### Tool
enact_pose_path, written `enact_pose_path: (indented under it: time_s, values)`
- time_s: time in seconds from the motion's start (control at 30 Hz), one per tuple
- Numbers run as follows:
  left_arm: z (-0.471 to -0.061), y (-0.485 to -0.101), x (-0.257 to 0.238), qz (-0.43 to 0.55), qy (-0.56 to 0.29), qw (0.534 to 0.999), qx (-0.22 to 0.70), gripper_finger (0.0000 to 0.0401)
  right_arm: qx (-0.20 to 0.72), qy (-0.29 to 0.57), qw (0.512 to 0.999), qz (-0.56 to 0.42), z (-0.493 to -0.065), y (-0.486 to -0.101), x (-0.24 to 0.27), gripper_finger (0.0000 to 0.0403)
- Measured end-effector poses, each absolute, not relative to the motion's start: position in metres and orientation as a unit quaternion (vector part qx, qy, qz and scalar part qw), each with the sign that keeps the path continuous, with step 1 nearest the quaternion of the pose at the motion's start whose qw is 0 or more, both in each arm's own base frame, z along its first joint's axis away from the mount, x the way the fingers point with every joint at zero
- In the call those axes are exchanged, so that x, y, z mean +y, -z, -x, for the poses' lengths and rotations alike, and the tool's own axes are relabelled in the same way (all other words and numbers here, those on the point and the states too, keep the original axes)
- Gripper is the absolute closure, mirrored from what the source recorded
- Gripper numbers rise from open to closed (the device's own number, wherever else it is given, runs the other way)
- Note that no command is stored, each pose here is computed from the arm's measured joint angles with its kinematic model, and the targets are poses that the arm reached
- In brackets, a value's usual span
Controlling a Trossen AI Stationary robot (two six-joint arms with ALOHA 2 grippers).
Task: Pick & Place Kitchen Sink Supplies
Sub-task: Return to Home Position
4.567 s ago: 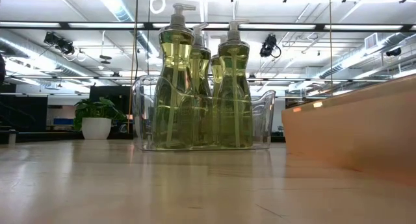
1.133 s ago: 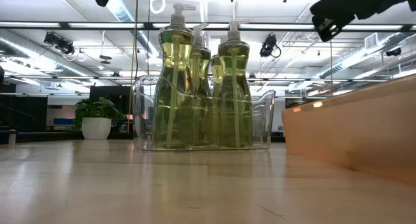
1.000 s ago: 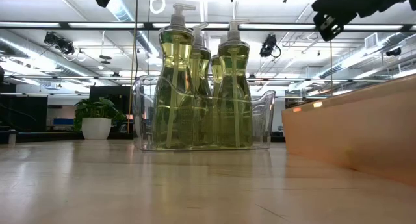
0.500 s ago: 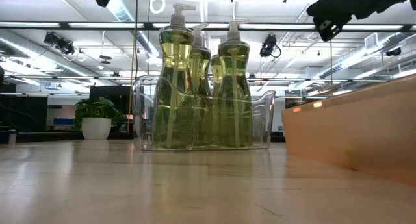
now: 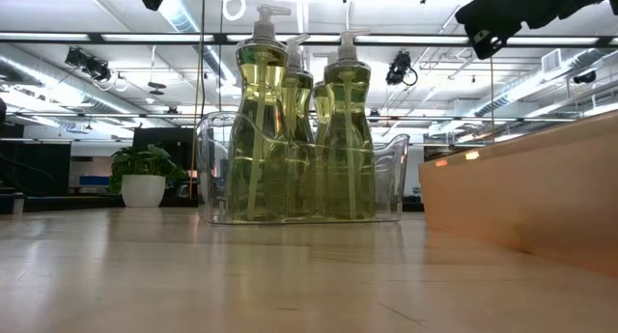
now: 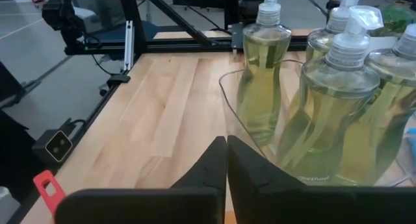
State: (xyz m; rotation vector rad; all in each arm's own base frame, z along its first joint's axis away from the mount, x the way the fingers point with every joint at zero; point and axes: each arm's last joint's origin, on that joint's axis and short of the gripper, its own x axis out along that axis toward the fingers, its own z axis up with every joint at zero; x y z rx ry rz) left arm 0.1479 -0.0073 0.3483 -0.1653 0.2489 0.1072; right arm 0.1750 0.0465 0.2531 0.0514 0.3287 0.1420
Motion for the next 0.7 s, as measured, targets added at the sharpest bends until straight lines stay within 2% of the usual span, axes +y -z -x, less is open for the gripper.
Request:
enact_pose_path:
  time_s: [0.47,0.7]
  values:
    - [-0.1478,-0.3486,-0.0073,0.082,-0.053,0.987,0.124,0.0378,0.163,-0.073,0.984,-0.011,-0.1750,-0.2530,0.0465,0.0388]
    - [-0.1478,-0.3486,-0.0073,0.082,-0.053,0.987,0.124,0.0378,0.154,-0.086,0.980,0.093,-0.1751,-0.2530,0.0463,0.0388]
